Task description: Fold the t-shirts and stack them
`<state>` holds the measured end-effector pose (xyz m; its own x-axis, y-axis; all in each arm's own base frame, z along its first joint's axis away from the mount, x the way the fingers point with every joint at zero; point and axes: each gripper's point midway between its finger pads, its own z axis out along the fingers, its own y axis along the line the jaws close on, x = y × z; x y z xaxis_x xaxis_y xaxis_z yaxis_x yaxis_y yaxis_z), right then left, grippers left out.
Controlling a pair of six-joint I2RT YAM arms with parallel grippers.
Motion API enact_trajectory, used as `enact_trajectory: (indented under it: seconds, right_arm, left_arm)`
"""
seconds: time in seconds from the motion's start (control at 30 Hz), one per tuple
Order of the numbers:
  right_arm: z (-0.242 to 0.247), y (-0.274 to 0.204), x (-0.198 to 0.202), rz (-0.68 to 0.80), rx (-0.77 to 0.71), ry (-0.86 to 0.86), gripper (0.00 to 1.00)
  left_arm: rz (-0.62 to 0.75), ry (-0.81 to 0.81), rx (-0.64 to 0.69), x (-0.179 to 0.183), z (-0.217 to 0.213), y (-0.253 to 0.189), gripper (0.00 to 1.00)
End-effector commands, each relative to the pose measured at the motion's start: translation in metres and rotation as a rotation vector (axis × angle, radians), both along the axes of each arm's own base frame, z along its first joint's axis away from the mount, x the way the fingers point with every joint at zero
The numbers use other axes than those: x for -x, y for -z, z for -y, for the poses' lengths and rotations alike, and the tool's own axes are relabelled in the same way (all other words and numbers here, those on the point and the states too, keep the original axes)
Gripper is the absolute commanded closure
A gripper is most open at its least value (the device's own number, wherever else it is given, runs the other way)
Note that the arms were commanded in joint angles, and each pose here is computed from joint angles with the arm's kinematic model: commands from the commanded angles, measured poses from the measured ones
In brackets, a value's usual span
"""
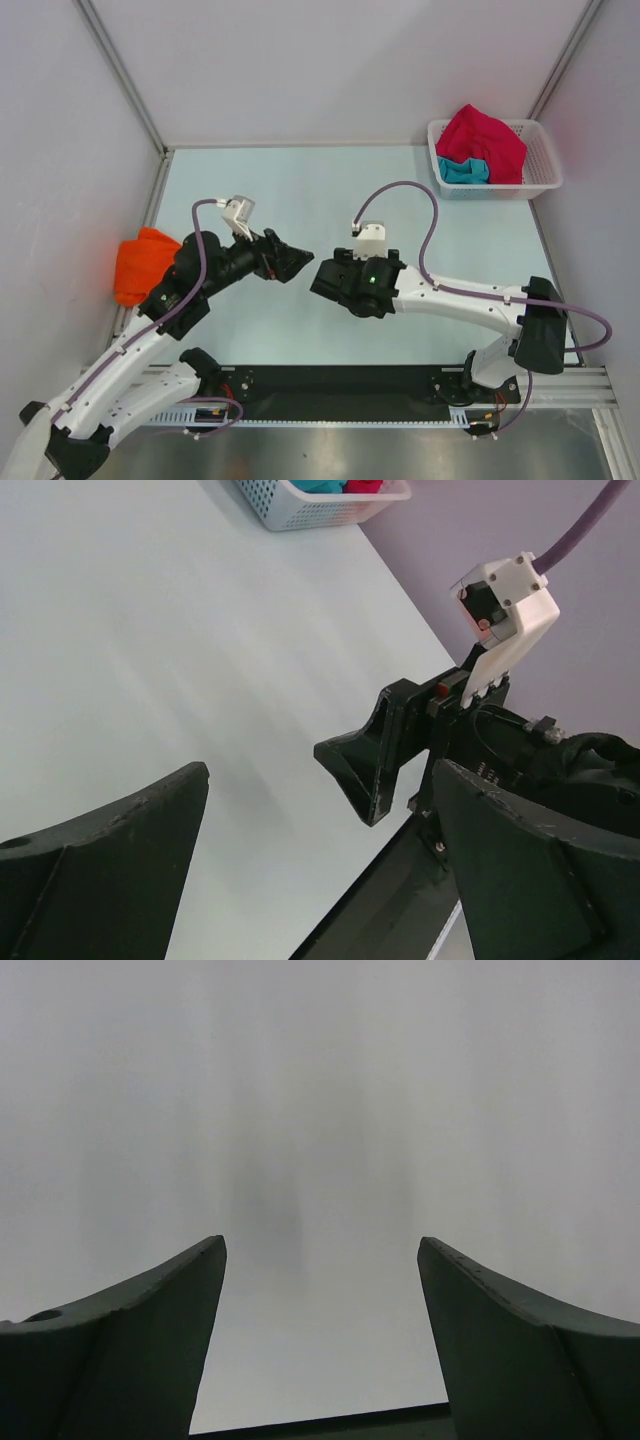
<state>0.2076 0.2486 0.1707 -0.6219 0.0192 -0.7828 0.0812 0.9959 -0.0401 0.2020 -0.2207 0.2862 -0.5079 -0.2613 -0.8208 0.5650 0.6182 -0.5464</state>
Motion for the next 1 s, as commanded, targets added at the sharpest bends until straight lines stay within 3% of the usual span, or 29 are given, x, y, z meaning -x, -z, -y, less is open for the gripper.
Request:
enact_trajectory:
  seconds: [0.0,0.3,0.47,0.57,0.6,0.63,0.77,0.87,0.97]
  right_arm:
    - [-0.008,-0.01,-0.004,0.029,0.008,-0.029,0.16]
    - [-0.036,-0.009,-0.003,0.034,-0.042,-0.172,0.19]
    - [-0.027,-0.042,-0.009,0.09,-0.043,-0.193,0.21]
    - [-0.02,-0.069,-0.027,0.089,-0.101,-0.222,0.2]
    - [-0.01,-0.081,-0.054,0.101,-0.179,-0.18,0.2]
    - [-0.021,-0.077,-0.052,0.026,-0.273,-0.27,0.2]
    - [0.003,-0.114,-0.1,0.076,-0.545,-0.303,0.23]
    - [0.031,-0.12,-0.144,0.105,-0.485,-0.229,0.25]
    - [0.064,-0.098,-0.17,0.024,-0.358,-0.137,0.23]
  left_arm:
    - [-0.007,0.0,-0.01,-0.009,0.005,0.005,0.0]
    - [-0.232,-0.105,-0.139,-0.04,-0.009,0.058,0.0]
    - [-0.295,-0.127,-0.084,-0.057,-0.02,0.056,0.0]
    - [-0.286,-0.078,-0.054,-0.072,-0.02,0.038,0.0]
    - [-0.275,-0.072,-0.056,-0.078,-0.02,0.033,0.0]
    - [-0.244,-0.065,-0.051,-0.085,-0.02,0.017,0.0]
    - [-0.305,-0.042,-0.072,-0.117,-0.024,0.022,0.01]
    - [-0.399,0.012,-0.016,-0.126,-0.022,0.03,0.01]
    - [-0.474,0.065,0.064,-0.133,-0.021,0.041,0.0]
